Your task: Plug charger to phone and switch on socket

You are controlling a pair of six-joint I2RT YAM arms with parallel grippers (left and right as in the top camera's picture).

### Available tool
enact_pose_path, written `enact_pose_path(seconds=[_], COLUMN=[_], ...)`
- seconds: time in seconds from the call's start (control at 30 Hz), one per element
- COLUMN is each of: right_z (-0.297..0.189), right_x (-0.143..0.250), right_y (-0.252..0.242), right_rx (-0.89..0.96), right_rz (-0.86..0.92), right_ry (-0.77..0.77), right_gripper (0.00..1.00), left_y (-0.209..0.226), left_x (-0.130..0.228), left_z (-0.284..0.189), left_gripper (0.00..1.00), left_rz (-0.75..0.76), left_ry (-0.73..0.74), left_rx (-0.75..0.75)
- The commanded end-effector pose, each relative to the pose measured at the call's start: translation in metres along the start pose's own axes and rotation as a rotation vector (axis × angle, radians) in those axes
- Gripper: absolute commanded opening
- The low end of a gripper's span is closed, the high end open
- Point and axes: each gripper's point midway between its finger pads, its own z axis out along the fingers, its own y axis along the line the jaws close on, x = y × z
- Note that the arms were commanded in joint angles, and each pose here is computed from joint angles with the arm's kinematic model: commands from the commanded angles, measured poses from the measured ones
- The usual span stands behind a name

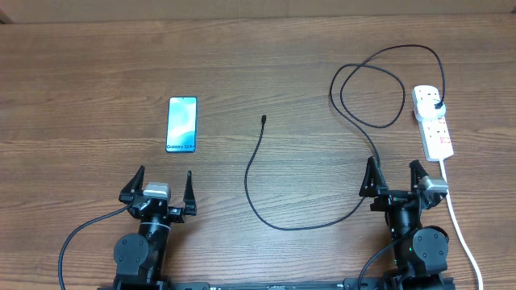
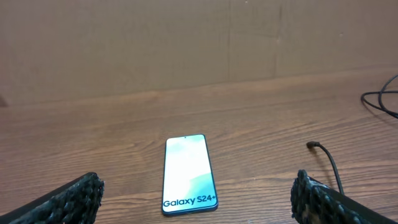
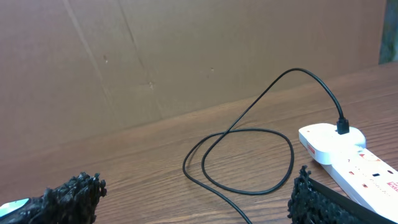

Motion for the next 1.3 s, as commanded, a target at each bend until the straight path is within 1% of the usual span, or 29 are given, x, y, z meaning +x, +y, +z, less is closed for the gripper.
enact_pose_path(seconds=[0.0,0.53,0.73,0.83,1.03,1.27], right_z=[0.0,0.0,0.0,0.0,0.0,0.0], right_x=[0.0,0.0,0.0,0.0,0.0,0.0], right_y=[-0.003,-0.003,-0.003,-0.003,-0.003,-0.003], right_rx=[0.011,0.011,0.011,0.011,0.011,0.011], right_rz=[-0.002,-0.002,-0.002,-0.002,-0.002,-0.002], right_ry=[-0.012,-0.012,-0.012,-0.012,-0.012,-0.011], right_gripper=[1.0,1.0,1.0,1.0,1.0,1.0], left_y=[-0.002,-0.001,-0.008,-0.008,-0.016,-0.014], left_x=[-0.001,-0.001,-0.002,-0.005,-0.026,-0.074], left_z=[0.0,0.0,0.0,-0.001,-0.005,-0.015], left_gripper=[1.0,1.0,1.0,0.99,1.0,1.0], left_rz=[0.011,0.011,0.011,-0.023,-0.029,-0.024], left_ry=[-0.01,-0.008,-0.013,-0.025,-0.076,-0.136], left_rx=[0.014,0.01,0.047,0.049,0.103,0.103])
